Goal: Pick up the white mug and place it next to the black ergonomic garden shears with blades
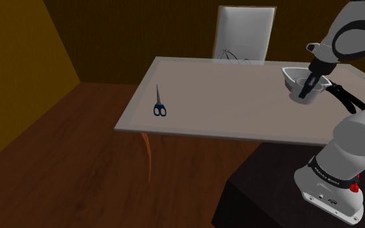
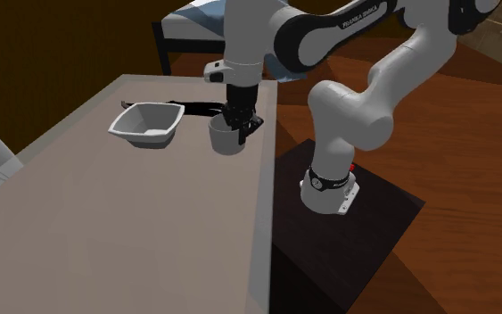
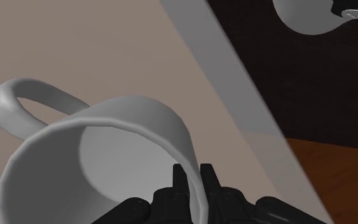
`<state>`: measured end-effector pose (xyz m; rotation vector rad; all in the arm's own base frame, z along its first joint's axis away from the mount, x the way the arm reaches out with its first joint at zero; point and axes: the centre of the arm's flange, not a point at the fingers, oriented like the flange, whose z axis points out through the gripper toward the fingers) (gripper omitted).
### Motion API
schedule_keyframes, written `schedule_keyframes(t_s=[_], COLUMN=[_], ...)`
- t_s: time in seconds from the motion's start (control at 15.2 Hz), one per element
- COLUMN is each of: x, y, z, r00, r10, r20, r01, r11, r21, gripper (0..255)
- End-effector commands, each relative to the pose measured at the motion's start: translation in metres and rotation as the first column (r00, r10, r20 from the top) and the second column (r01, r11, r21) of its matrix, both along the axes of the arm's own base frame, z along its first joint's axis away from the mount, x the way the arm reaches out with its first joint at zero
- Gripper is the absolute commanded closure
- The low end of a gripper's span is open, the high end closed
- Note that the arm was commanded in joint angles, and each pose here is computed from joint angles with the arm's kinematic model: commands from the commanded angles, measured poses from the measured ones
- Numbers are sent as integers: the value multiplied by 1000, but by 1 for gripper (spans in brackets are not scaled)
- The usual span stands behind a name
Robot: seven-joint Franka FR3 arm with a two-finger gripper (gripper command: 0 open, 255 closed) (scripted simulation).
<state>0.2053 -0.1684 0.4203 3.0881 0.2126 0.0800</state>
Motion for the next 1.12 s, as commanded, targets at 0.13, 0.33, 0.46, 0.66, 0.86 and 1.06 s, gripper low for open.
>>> schedule_keyframes(t_s=[0.13,0.33,0.46,0.66,0.86,1.06], x=[-35,-61,-78,-104,-130,-157], y=[-41,-71,-91,-120,-150,-180], z=[2,3,3,3,3,3], r00=[1000,1000,1000,1000,1000,1000], r10=[2,2,2,2,2,2], r20=[0,0,0,0,0,0], r01=[-2,-2,-2,-2,-2,-2], r11=[1000,1000,1000,1000,1000,1000], r21=[-1,-1,-1,-1,-1,-1], gripper=[255,255,255,255,255,255])
